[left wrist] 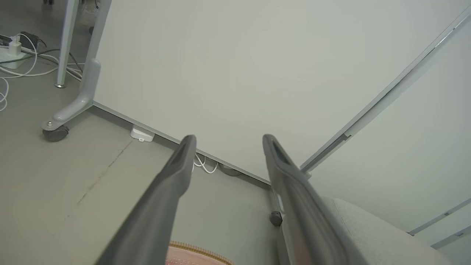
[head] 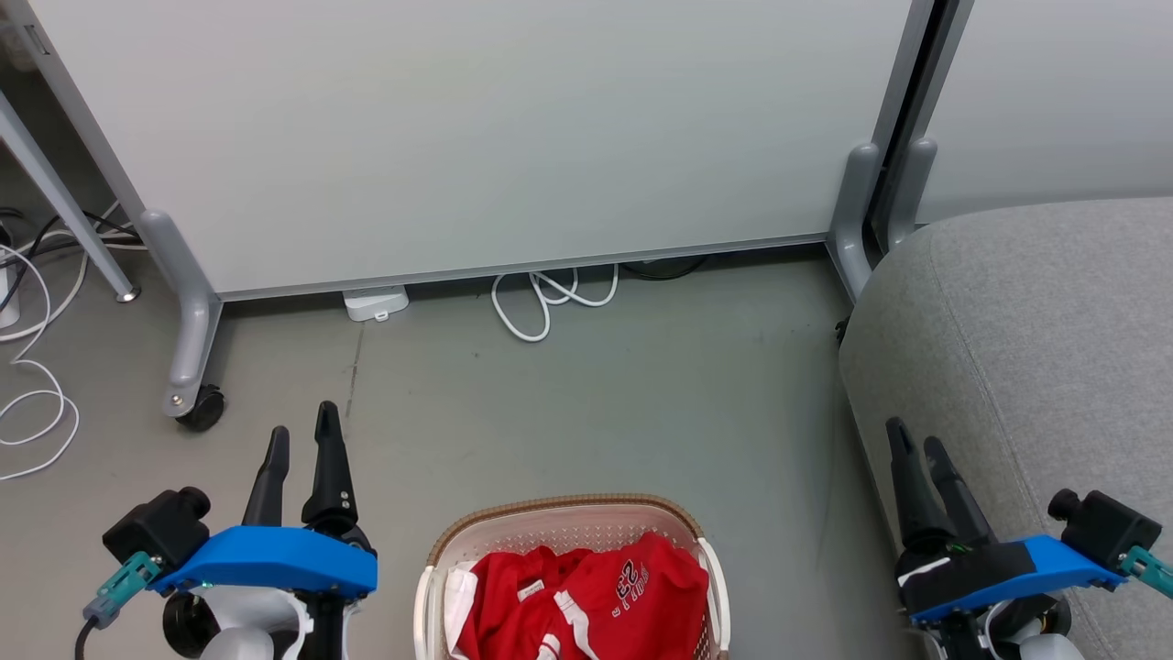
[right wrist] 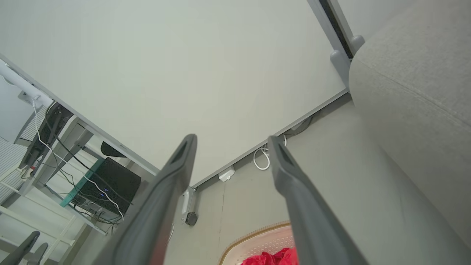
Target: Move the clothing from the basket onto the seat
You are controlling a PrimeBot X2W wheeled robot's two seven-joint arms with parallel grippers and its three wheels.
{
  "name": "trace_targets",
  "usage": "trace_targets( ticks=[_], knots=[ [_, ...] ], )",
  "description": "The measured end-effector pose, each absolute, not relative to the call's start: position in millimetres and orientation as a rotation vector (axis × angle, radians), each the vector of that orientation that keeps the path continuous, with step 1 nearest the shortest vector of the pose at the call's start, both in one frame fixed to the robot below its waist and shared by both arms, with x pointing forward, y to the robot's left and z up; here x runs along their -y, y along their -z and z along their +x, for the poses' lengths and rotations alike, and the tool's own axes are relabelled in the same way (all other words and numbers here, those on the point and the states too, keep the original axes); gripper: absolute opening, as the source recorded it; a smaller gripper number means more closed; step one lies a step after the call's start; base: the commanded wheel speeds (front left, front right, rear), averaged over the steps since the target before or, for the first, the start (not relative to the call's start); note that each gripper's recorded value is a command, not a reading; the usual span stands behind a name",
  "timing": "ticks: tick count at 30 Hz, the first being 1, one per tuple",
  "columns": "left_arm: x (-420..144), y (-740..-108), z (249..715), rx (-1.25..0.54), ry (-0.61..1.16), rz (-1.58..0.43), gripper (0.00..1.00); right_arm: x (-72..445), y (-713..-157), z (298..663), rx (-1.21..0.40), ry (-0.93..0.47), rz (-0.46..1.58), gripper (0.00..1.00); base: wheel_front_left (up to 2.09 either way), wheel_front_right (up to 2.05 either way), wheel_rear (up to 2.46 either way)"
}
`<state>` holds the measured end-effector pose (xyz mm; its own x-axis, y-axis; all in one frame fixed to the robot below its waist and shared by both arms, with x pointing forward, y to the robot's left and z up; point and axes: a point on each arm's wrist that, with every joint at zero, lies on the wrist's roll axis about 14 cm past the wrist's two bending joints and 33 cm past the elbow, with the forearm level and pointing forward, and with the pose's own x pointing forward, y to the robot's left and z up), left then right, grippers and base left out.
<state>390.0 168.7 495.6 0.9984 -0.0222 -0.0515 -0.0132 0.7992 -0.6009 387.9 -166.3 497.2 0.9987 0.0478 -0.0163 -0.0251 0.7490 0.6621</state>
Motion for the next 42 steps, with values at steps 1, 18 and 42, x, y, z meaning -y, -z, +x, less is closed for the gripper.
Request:
trace_targets(
  ticks=[1, 18, 42],
  knots=[
    [-168.5, -496.4, 390.4, -0.053, 0.007, -0.632, 1.00, 165.8, -497.3, 387.9, -0.032, -0.042, 0.710, 1.00, 0.00, 0.00, 0.00],
    [-160.3, -501.2, 393.1, -0.023, 0.043, -0.430, 1.00, 156.7, -504.0, 391.5, 0.001, -0.086, 0.510, 1.00, 0.00, 0.00, 0.00],
    [-149.5, -507.6, 396.4, 0.027, 0.097, -0.212, 1.00, 146.7, -505.7, 392.4, 0.031, -0.135, 0.275, 1.00, 0.00, 0.00, 0.00]
  ],
)
